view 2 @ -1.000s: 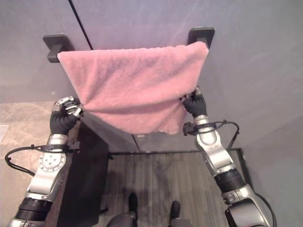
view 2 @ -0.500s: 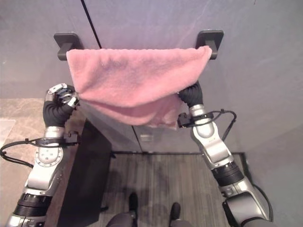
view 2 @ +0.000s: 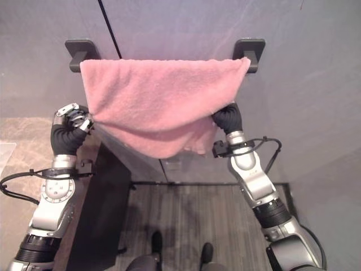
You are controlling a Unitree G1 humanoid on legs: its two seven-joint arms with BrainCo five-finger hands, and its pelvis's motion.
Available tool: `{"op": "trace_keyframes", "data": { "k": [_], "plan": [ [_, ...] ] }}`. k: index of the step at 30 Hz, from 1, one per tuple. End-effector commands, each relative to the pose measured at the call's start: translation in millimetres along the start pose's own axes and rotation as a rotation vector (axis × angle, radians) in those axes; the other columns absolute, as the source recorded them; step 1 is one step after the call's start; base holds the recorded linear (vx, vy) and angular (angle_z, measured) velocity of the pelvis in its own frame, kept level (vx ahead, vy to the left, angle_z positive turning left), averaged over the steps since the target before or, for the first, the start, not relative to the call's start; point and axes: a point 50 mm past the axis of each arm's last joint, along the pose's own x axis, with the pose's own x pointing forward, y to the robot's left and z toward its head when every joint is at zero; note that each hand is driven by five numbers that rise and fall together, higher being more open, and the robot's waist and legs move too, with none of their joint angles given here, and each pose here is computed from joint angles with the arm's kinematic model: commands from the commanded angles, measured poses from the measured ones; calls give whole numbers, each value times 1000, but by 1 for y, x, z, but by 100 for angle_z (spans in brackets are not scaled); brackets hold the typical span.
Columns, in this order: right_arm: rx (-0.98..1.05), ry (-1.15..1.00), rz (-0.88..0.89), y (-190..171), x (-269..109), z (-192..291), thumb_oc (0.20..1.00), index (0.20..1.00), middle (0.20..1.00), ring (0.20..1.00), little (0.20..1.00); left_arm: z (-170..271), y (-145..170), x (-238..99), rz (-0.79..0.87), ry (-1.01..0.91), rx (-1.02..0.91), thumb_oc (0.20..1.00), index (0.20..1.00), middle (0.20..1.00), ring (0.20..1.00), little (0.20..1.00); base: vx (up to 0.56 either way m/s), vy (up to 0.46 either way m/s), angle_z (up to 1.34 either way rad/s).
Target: Put brush and paste in cup on sink, flatten towel.
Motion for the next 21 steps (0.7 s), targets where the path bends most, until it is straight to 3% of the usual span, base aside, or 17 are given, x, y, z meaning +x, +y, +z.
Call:
{"op": "trace_keyframes", "data": {
  "k": [1, 20, 21],
  "plan": [
    [56, -90, -28, -2, 3, 14, 200, 200, 200, 200, 200, -3, 10, 3, 24, -8, 34, 200, 200, 200, 200, 200, 0, 0, 0],
    [52, 49, -11, 8, -7, -19, 200, 200, 200, 200, 200, -34, 5, -8, 14, 133, 69, 200, 200, 200, 200, 200, 0, 0, 0],
    [60, 55, -6, 9, -7, -20, 344, 344, 344, 344, 344, -35, 5, -8, 13, 134, 70, 203, 203, 203, 203, 203, 0, 0, 0]
  ]
}}
